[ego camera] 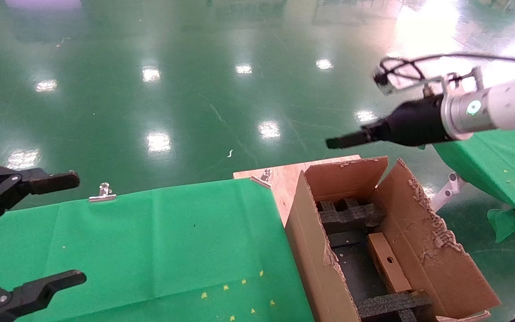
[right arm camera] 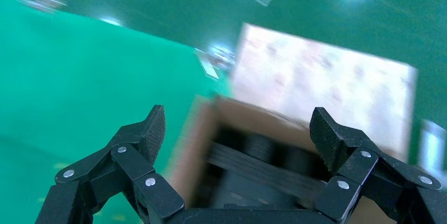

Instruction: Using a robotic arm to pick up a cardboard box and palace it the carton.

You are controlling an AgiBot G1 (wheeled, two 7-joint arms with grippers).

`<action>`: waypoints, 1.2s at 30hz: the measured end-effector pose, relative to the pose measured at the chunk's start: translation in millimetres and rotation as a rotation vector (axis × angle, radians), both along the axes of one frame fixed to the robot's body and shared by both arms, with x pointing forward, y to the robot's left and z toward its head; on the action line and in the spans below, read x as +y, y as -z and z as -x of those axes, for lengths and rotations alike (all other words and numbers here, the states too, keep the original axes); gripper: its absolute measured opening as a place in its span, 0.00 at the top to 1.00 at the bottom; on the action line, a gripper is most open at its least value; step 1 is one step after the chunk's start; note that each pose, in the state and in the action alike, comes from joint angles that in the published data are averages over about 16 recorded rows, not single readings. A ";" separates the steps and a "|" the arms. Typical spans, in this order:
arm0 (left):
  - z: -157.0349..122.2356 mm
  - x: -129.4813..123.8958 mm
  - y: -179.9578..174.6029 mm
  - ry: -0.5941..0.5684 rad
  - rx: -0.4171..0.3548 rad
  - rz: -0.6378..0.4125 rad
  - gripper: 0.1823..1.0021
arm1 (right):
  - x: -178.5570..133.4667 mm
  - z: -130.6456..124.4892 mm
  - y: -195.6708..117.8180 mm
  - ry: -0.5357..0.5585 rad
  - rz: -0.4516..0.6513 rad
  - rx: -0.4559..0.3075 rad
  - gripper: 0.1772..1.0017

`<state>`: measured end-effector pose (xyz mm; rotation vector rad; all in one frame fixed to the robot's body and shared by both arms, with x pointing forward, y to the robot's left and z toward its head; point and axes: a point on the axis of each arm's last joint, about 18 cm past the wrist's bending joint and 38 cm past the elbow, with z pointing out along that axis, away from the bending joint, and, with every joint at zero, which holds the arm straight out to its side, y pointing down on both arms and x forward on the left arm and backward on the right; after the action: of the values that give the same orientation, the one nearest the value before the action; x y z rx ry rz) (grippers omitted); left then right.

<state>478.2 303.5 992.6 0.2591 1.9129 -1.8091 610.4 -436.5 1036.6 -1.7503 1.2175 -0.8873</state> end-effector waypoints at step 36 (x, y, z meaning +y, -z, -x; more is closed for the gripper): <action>-0.1 0.1 0.0 0.000 0.000 0.000 0.00 | 90.9 33.1 24.5 -0.536 -0.022 -0.067 0.00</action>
<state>478.3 303.6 992.6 0.2585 1.9126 -1.8093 577.4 -345.7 1012.1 -1.8805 0.6549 -0.6015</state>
